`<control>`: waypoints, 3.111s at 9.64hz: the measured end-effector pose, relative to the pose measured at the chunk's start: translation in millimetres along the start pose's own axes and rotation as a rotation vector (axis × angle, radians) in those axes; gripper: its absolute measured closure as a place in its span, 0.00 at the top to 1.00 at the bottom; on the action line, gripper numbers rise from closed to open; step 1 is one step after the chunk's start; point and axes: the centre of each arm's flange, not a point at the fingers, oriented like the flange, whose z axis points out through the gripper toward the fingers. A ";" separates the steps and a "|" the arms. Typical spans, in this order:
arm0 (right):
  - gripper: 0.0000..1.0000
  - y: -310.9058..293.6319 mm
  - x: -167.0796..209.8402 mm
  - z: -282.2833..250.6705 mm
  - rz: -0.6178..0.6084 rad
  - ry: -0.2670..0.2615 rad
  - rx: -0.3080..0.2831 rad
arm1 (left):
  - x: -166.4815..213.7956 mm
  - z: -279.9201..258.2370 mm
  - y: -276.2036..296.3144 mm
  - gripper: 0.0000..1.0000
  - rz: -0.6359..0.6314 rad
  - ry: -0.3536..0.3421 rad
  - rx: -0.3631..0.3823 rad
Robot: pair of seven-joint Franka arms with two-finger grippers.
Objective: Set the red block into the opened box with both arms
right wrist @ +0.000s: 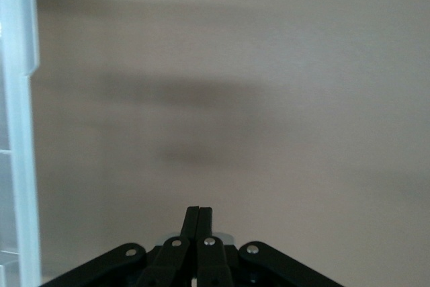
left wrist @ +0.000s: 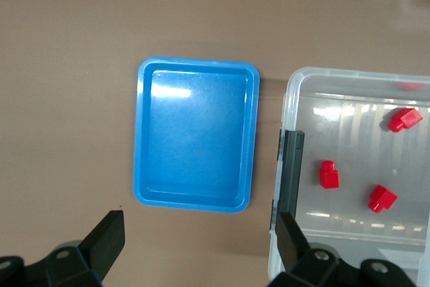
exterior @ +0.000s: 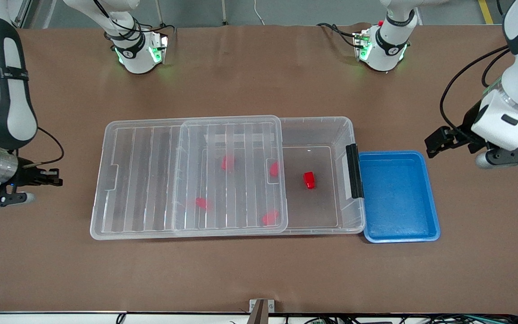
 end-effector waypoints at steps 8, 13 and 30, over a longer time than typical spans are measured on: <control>0.01 -58.0 9.7 26.7 -0.041 -0.019 0.105 | -53.1 -35.8 -60.2 1.00 0.029 -0.088 -0.023; 0.01 -89.2 15.4 30.2 -0.019 -0.023 0.134 | -50.3 -32.5 -60.8 1.00 0.027 -0.075 -0.025; 0.01 -216.6 36.4 35.5 0.099 -0.042 0.179 | -44.5 -26.8 -71.3 1.00 0.042 -0.068 -0.027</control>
